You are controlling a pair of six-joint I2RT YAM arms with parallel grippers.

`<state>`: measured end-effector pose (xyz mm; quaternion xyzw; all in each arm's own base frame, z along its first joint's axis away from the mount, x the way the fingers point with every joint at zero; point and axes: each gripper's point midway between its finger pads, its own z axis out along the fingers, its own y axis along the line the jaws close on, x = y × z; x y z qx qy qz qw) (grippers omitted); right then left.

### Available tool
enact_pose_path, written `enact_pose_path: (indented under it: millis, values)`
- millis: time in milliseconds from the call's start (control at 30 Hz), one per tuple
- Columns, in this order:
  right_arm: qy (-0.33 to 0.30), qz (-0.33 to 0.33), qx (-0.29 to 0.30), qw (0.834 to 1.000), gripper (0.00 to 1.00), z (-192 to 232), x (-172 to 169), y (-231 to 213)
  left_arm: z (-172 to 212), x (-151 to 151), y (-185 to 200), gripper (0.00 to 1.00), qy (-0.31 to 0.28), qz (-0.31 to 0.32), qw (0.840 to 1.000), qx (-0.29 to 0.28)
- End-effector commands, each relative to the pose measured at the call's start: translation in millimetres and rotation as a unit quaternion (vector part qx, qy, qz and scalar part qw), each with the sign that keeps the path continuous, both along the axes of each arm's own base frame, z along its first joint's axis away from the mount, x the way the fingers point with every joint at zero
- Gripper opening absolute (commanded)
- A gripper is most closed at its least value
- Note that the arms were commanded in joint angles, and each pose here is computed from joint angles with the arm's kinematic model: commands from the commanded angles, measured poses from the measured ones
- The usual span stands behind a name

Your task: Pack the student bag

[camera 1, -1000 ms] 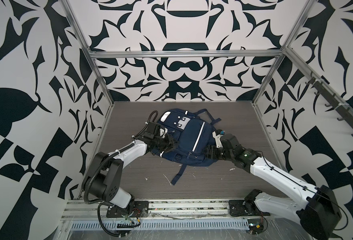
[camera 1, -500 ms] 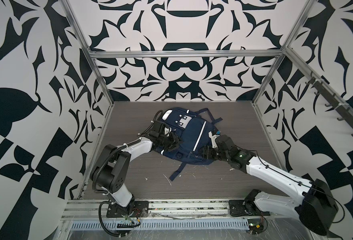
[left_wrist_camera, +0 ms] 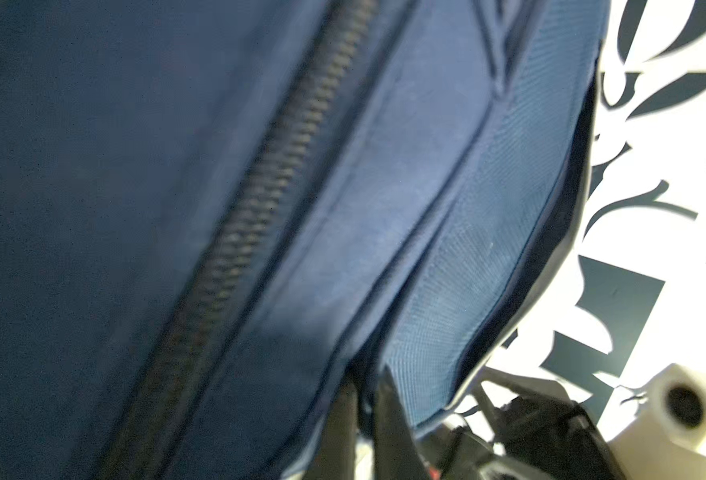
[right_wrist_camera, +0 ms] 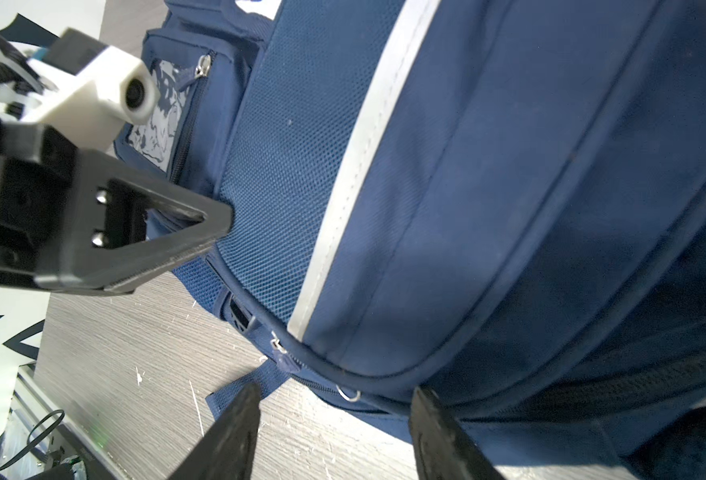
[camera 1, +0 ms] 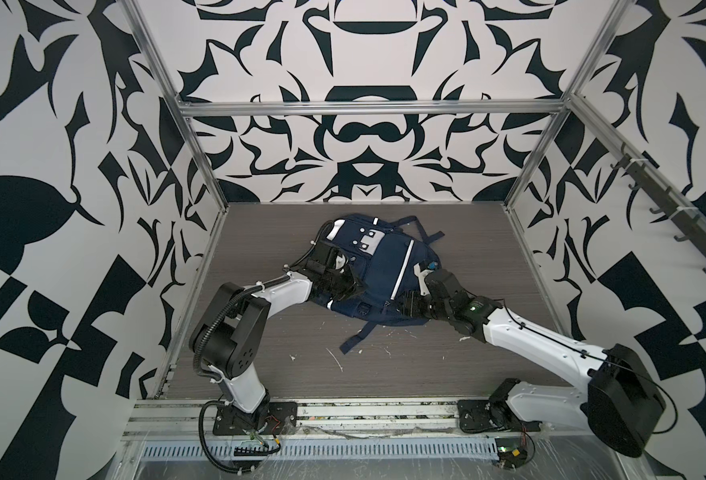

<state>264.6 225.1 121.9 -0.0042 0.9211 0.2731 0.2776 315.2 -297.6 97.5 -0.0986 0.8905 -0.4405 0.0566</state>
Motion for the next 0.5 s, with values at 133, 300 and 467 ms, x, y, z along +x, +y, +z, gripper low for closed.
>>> enact_pose_path:
  millis: [133, 300, 467]
  values:
    - [-0.014, 0.007, 0.015, 1.0, 0.6, 10, -4, 2, 43, 15, -21, 0.0, -0.048, -0.013, 0.998, -0.05]
    - [-0.026, 0.056, 0.041, 0.997, 0.61, 18, -8, 20, 65, 15, -28, 0.0, -0.058, -0.015, 0.995, -0.077]
    - [-0.026, 0.032, 0.029, 0.999, 0.65, 13, 3, 19, 79, 13, -35, 0.0, -0.064, -0.023, 0.994, -0.085]
